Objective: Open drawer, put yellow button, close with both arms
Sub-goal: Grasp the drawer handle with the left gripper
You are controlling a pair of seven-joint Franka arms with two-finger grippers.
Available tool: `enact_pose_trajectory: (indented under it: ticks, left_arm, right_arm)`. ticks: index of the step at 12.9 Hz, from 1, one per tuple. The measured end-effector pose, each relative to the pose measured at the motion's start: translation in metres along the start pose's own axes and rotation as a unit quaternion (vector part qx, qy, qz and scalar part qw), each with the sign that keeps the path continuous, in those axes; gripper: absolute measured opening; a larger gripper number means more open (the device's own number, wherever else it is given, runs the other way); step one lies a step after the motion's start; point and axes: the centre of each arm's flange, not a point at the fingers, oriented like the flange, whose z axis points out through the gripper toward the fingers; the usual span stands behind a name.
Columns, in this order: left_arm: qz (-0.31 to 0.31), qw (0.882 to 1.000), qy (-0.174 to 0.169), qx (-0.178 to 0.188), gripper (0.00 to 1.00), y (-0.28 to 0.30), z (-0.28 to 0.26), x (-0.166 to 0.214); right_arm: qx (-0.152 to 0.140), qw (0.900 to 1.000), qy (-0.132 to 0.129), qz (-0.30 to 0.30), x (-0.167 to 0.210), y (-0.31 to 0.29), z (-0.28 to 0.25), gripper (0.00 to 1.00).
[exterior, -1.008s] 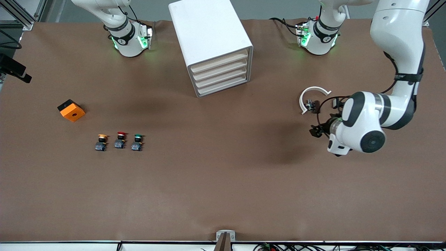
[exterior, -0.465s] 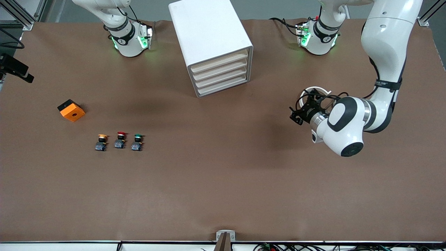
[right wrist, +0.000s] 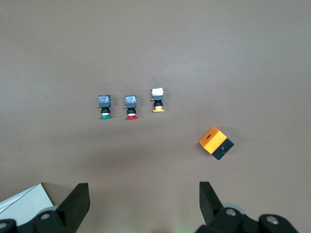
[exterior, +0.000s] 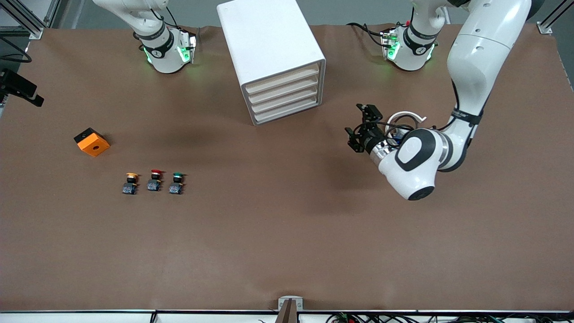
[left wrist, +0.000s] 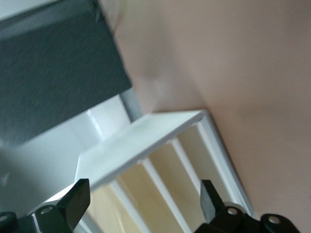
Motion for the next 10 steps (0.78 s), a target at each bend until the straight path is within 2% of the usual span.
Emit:
enact_pose_trajectory:
  ticks: [3,7,10]
  left_arm:
    - [-0.043,0.998,0.001,0.042,1.0,0.002,0.029,-0.023]
    - [-0.047,0.991,-0.013,0.124,1.0,0.008,0.084,-0.052]
    - [-0.059,0.985,-0.015,0.161,1.0,0.012,0.123,-0.073]
  right_arm:
    - [0.0,1.0,0.0,0.0,0.0,0.0,0.0,1.0]
    - [0.0,1.0,0.0,0.0,0.0,0.0,0.0,1.0]
    - [0.0,1.0,0.0,0.001,0.0,0.0,0.0,1.0]
